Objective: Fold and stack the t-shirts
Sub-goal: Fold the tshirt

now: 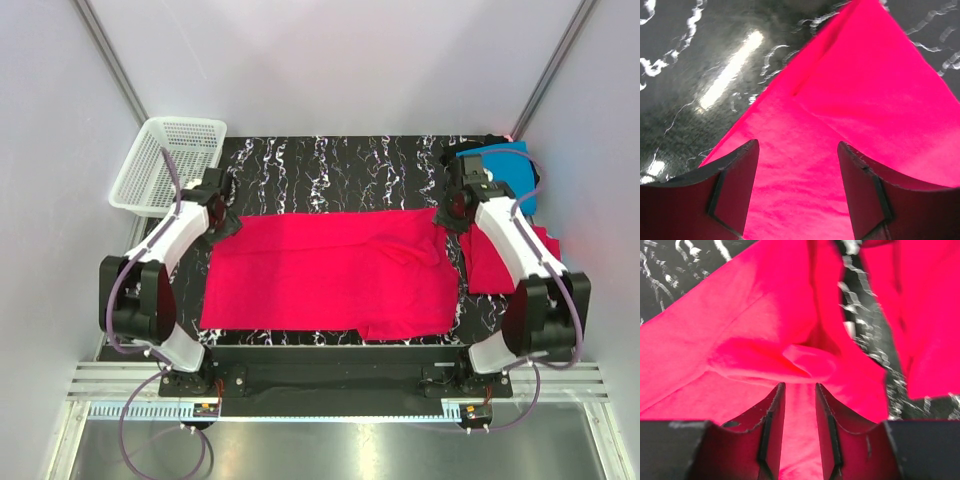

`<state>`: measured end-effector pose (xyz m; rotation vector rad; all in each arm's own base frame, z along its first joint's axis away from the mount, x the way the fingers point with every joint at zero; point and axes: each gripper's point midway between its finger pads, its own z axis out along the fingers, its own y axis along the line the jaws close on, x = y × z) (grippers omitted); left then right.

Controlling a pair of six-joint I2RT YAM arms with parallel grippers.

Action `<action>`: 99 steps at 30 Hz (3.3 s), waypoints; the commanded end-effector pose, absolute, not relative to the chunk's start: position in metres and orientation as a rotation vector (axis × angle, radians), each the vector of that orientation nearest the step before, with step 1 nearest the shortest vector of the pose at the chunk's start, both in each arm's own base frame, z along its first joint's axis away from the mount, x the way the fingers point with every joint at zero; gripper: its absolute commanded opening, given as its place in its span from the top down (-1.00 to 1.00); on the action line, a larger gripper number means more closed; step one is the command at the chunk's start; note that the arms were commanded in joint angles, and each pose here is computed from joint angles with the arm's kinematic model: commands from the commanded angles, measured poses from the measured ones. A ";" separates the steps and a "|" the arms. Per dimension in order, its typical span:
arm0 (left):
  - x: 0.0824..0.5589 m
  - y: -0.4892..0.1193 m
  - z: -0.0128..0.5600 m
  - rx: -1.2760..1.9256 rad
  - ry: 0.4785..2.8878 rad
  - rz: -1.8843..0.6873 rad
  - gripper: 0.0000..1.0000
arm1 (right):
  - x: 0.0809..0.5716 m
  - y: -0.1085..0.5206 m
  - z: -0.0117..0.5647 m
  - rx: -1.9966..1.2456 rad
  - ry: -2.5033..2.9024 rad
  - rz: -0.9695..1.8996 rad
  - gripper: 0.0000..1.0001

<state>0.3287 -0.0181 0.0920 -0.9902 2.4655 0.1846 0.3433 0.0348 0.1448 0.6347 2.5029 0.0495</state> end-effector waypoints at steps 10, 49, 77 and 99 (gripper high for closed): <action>0.384 -0.092 0.063 -0.710 2.651 -0.118 -0.29 | 0.397 0.094 0.100 0.350 2.651 0.306 0.21; 0.480 -0.095 0.021 -0.736 2.770 -0.158 -0.29 | 0.536 0.103 0.036 0.291 2.813 0.341 0.28; 0.384 -0.150 0.125 -0.514 2.447 -0.511 -0.44 | 0.445 0.124 0.066 0.139 2.642 0.324 0.36; 0.368 -0.164 0.096 -0.450 2.508 -0.571 -0.44 | 0.457 0.112 0.046 0.233 2.624 0.211 0.21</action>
